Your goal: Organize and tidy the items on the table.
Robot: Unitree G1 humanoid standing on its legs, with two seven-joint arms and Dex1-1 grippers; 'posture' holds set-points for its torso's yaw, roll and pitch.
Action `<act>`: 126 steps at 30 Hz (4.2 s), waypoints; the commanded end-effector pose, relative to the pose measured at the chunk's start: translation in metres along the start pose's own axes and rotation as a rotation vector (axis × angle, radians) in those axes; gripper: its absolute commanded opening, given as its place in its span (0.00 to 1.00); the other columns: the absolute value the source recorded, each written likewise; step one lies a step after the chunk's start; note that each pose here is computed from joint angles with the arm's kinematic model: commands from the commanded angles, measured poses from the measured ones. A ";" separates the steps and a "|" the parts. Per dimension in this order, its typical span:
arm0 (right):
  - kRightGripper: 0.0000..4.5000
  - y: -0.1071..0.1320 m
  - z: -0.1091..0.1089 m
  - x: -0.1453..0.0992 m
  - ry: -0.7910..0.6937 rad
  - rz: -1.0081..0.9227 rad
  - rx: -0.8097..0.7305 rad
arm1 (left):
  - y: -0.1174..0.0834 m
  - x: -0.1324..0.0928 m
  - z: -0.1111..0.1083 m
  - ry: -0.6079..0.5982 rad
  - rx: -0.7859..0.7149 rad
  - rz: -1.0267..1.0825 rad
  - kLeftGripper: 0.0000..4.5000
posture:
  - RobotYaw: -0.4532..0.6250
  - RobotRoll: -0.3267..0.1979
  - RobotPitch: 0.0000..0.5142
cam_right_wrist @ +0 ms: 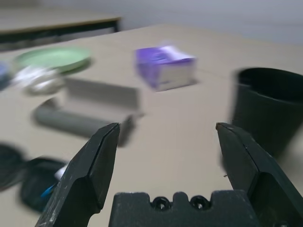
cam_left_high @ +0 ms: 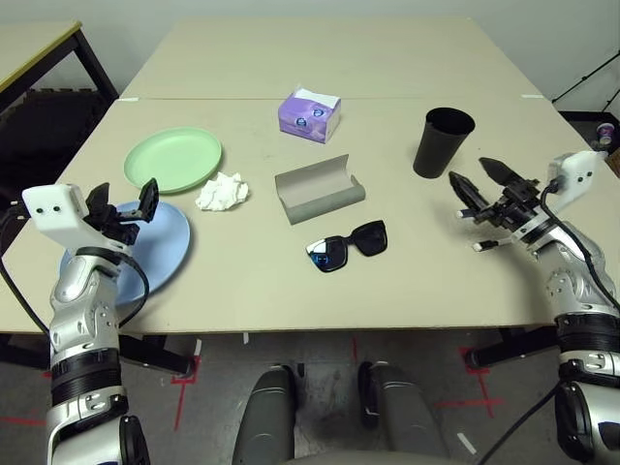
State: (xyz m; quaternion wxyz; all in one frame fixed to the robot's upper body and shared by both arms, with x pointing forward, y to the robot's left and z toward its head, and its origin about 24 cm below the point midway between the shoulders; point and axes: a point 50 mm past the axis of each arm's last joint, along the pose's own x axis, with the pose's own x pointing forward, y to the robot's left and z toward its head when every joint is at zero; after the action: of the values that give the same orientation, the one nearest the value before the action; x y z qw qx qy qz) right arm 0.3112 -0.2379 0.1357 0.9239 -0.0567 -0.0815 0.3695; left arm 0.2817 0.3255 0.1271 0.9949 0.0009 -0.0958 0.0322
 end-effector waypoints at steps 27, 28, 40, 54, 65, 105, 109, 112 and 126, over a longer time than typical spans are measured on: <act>0.99 0.026 0.009 0.023 0.072 0.420 -0.122 | 0.035 -0.008 0.030 0.138 0.157 -0.187 1.00 | 0.41 0.62 0.25; 0.99 0.027 0.009 0.023 0.072 0.427 -0.122 | 0.039 -0.010 0.031 0.161 0.161 -0.199 1.00 | 0.41 0.62 0.25; 0.99 0.035 0.014 0.025 0.093 0.526 -0.147 | 0.084 -0.028 0.038 0.364 0.242 -0.221 1.00 | 0.41 0.62 0.27; 0.99 0.040 0.013 0.023 0.095 0.529 -0.147 | 0.105 -0.039 0.027 0.453 0.091 -0.104 1.00 | 0.40 0.62 0.28; 0.99 0.042 0.014 0.024 0.088 0.534 -0.152 | 0.110 -0.053 0.007 0.550 0.045 -0.067 1.00 | 0.39 0.62 0.28; 1.00 0.042 0.015 0.026 0.081 0.529 -0.174 | 0.088 -0.027 0.037 0.397 -0.200 -0.138 0.00 | 0.39 0.62 0.28; 1.00 0.042 0.014 0.027 0.082 0.527 -0.176 | 0.077 -0.018 0.053 0.366 -0.281 -0.209 0.00 | 0.39 0.62 0.28; 1.00 0.043 0.014 0.027 0.082 0.528 -0.175 | 0.073 -0.007 0.063 0.319 -0.293 -0.213 0.00 | 0.39 0.62 0.28; 1.00 0.047 0.015 0.030 0.073 0.533 -0.180 | 0.048 0.066 0.074 0.133 -0.214 0.070 0.00 | 0.39 0.62 0.28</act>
State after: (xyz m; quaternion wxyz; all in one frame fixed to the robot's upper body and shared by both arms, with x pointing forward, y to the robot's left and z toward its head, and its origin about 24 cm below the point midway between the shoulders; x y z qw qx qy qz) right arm 0.2998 -0.1836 0.1465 0.7902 -0.1663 -0.0654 0.5862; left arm 0.3250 0.3771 0.2111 0.9921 -0.1189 -0.0289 0.0285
